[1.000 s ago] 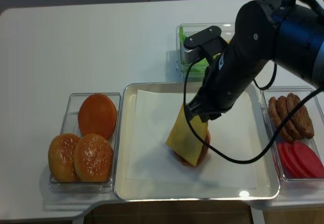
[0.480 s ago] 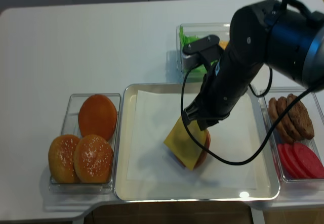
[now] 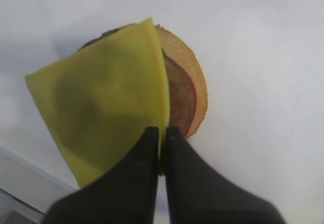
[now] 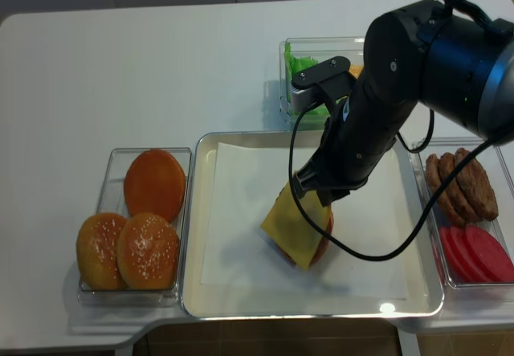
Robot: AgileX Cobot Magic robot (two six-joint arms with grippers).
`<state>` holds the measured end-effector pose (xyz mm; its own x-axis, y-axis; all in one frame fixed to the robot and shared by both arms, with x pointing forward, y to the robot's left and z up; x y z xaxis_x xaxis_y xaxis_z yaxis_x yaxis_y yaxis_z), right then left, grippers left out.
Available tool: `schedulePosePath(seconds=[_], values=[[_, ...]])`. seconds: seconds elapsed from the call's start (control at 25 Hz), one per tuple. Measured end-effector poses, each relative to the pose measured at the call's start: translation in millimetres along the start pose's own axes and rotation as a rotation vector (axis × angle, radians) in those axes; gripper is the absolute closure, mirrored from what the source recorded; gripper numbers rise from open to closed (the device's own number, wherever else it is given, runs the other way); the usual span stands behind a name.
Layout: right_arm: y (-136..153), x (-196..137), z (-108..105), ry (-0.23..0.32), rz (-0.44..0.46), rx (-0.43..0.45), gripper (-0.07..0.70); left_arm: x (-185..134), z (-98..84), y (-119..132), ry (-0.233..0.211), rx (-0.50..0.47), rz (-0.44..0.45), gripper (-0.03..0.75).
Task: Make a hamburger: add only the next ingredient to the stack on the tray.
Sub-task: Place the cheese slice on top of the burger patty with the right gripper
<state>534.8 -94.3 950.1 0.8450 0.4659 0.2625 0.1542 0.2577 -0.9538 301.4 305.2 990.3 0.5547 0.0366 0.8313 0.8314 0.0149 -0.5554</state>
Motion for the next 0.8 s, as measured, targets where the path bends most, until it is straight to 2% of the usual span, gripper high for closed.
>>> schedulePosePath(seconds=[0.36, 0.44, 0.52, 0.68, 0.8], values=[[0.0, -0.1, -1.2, 0.001, 0.000, -0.007, 0.605, 0.0, 0.0, 0.0, 0.000, 0.000, 0.000, 0.367], [0.0, -0.3, -4.0, 0.007, 0.001, -0.022, 0.581, 0.0, 0.0, 0.0, 0.000, 0.000, 0.000, 0.367], [0.0, -0.7, -5.5, 0.010, 0.003, -0.030, 0.511, 0.0, 0.0, 0.0, 0.000, 0.000, 0.000, 0.367], [-0.1, -1.9, -6.3, 0.026, 0.010, -0.035, 0.293, 0.0, 0.0, 0.0, 0.000, 0.000, 0.000, 0.367], [-0.8, -1.8, -8.5, 0.032, 0.008, -0.047, 0.157, 0.0, 0.0, 0.0, 0.000, 0.000, 0.000, 0.367]])
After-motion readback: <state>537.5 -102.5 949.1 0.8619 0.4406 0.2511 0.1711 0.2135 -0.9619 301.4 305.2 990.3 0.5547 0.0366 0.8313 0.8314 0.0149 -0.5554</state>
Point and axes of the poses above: a point on each arm's last joint axis where the gripper is mounted, y pointing out along that axis toward the gripper, z along the wrist's bending axis when the last joint is at zero, x = y × z, the point moved 9 cm from there along y, pointing out along that axis toward the gripper, and after that the axes turned 1 degree about -y, right-handed, at the moved point
